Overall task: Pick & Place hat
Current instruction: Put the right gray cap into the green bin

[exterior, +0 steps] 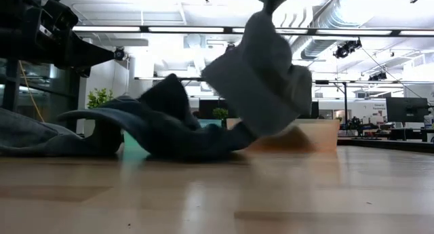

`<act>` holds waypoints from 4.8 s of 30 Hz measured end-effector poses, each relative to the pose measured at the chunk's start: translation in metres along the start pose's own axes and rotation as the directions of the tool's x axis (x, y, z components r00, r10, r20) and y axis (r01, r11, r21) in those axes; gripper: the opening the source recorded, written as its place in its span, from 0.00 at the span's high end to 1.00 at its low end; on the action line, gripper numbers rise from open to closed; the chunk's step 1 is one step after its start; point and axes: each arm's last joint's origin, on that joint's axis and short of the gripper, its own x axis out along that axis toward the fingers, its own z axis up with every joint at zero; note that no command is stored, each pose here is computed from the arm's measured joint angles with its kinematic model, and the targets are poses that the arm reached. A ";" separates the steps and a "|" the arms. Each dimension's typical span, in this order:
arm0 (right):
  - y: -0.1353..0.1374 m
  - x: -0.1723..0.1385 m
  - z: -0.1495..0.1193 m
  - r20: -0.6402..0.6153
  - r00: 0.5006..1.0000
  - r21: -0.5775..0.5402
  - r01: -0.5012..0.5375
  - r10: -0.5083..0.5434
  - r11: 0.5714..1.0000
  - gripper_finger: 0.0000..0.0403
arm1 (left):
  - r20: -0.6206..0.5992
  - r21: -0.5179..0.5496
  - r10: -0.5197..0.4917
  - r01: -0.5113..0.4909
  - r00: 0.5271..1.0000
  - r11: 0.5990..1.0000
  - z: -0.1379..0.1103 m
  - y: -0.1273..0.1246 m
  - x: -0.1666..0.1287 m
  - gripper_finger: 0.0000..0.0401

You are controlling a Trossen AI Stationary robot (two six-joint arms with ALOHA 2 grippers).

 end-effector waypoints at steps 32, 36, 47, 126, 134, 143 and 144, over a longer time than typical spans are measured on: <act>0.041 -0.035 -0.005 -0.011 0.971 -0.034 0.239 -0.240 0.970 1.00 | 0.030 -0.074 -0.002 0.004 1.000 0.997 0.003 0.000 0.000 1.00; 0.040 -0.035 -0.003 0.004 0.961 -0.045 0.276 -0.276 0.960 1.00 | 0.023 -0.081 -0.001 0.003 1.000 0.997 0.002 0.000 0.000 1.00; 0.035 -0.037 0.000 0.024 0.907 -0.096 0.421 -0.421 0.902 1.00 | 0.042 -0.233 0.120 -0.108 0.992 0.967 0.004 0.003 0.000 1.00; -0.057 -0.054 0.023 0.369 0.729 0.080 0.594 -0.577 0.801 1.00 | 0.085 -0.136 0.100 -0.087 0.991 0.987 0.036 0.003 0.147 0.26; -0.059 -0.053 0.020 0.351 0.738 0.082 0.589 -0.576 0.804 1.00 | 0.109 -0.119 0.130 -0.117 0.986 0.986 0.050 0.004 0.182 0.26; -0.058 -0.051 0.017 0.320 0.759 0.070 0.578 -0.567 0.813 1.00 | 0.074 -0.118 0.220 -0.210 0.973 0.970 0.053 0.006 0.198 0.32; -0.058 -0.051 0.017 0.319 0.759 0.071 0.577 -0.567 0.813 1.00 | 0.071 -0.118 0.229 -0.220 0.971 0.968 0.052 0.006 0.198 0.36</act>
